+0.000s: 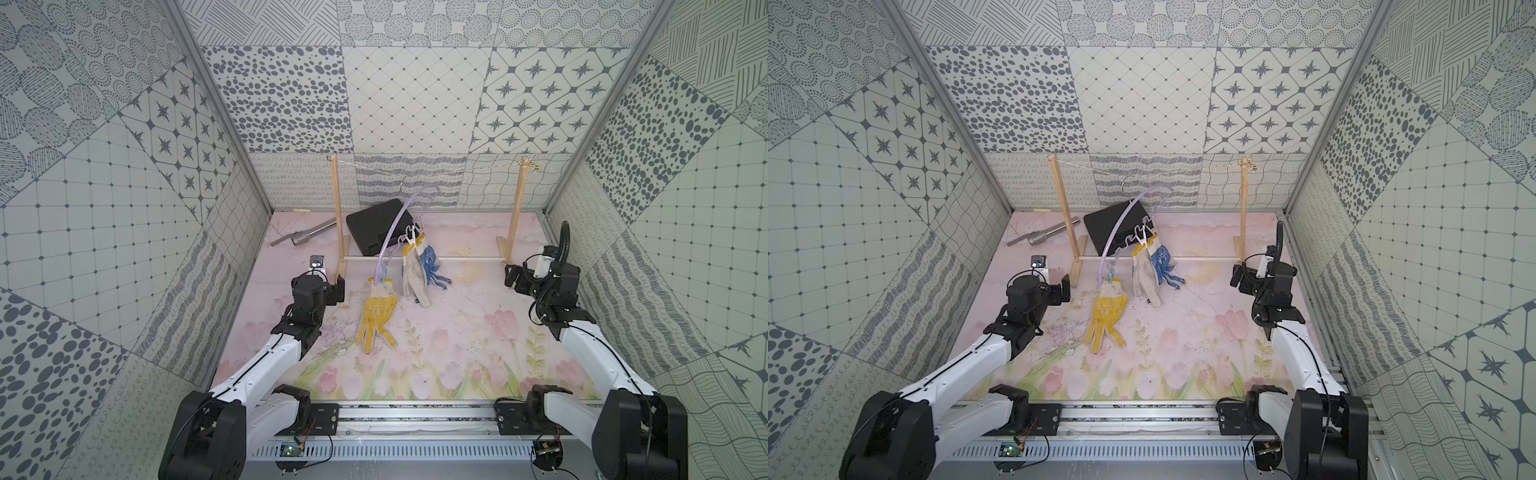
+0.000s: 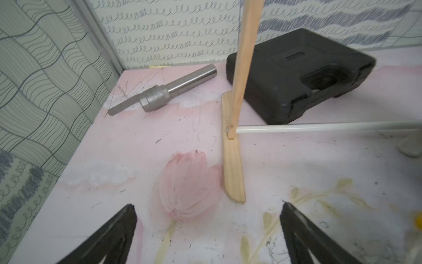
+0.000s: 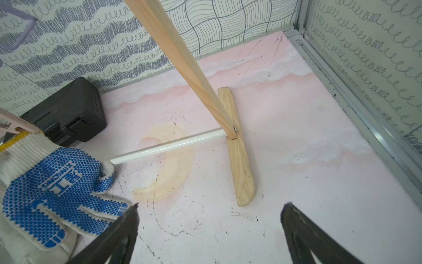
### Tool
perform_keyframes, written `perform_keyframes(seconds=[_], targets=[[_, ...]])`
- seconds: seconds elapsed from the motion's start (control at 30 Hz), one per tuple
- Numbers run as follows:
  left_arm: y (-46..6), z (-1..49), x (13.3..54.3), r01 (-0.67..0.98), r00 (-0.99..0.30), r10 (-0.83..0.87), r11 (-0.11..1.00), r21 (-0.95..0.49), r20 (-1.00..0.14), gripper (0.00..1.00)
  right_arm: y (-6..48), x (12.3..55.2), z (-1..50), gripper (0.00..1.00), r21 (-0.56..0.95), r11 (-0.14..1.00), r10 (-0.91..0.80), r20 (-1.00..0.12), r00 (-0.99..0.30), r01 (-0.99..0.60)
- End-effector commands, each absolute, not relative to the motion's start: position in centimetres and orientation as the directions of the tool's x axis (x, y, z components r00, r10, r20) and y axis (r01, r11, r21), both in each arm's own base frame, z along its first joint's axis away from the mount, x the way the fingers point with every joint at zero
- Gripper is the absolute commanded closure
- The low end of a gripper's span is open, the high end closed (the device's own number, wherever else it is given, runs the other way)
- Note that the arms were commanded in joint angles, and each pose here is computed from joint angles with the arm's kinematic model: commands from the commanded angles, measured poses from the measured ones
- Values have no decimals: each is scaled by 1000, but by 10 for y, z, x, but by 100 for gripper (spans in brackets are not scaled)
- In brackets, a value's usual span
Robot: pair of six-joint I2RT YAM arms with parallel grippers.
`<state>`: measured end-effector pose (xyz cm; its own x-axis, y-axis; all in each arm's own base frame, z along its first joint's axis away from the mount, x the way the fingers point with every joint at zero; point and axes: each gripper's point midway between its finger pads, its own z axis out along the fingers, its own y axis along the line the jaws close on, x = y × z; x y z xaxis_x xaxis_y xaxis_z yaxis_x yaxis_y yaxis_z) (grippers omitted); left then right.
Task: Clip the gloves onto a hanger to dry
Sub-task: Reset both arms
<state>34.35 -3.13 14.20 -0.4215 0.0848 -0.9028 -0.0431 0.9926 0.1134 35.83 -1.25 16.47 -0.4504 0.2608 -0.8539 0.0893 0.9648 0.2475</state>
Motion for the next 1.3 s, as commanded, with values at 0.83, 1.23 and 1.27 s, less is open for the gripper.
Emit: perform_keyframes(seconds=[0.83,1.23,1.27], targets=[[18,88,386,-190,-298,-77,982,-20,-951,0,9,397,109,1,-39,997,-19,-965,-262,71],[10,88,386,-135,-291,-61,991,-22,-955,0,6,402,107,1,-35,996,-10,-959,-282,83],[10,89,384,-134,-280,-62,991,-25,-958,0,6,402,108,1,-34,996,-10,-960,-281,84]])
